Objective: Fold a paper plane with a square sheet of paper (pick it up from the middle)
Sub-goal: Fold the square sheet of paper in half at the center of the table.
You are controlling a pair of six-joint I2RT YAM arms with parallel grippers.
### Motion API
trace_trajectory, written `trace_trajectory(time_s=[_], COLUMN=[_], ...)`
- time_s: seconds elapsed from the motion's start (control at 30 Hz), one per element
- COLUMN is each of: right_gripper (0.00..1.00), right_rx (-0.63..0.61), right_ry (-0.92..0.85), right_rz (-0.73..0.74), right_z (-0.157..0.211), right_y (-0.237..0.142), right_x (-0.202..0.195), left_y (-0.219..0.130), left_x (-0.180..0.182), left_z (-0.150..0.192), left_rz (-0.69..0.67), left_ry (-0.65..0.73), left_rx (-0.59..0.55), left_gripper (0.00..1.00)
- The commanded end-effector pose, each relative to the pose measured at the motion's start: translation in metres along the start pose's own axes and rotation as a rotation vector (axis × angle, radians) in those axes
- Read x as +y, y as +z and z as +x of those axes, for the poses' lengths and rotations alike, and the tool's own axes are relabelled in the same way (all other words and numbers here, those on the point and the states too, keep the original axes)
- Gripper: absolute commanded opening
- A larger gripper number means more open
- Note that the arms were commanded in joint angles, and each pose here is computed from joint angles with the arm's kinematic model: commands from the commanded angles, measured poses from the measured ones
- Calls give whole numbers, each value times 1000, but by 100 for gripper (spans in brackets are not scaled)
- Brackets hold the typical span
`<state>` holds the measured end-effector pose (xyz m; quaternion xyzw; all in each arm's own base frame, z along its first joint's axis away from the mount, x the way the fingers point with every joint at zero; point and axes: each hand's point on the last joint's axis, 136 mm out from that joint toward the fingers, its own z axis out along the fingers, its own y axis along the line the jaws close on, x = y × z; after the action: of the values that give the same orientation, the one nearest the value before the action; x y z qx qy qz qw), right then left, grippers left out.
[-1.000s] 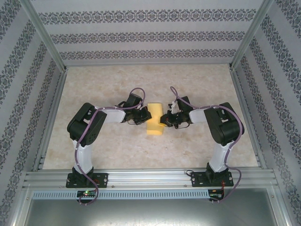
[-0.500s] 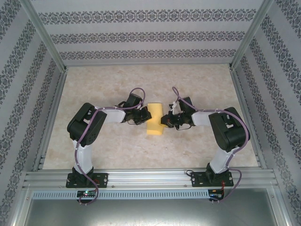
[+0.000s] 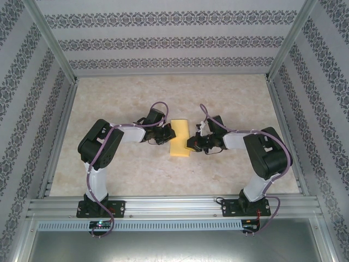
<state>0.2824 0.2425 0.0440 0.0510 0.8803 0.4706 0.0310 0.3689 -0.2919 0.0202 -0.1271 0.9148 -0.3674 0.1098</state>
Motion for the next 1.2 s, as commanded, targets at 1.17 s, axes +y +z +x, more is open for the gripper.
trace_trajectory(time_s=[1.17], right_gripper=[1], right_rx=[19], right_ry=[-66], right_rz=[35], right_z=[29], right_y=[3], right_x=[-14], left_y=[3], left_x=[30], left_z=[19], left_rz=[-109], left_ry=[-13], left_rx=[49], left_gripper=[0])
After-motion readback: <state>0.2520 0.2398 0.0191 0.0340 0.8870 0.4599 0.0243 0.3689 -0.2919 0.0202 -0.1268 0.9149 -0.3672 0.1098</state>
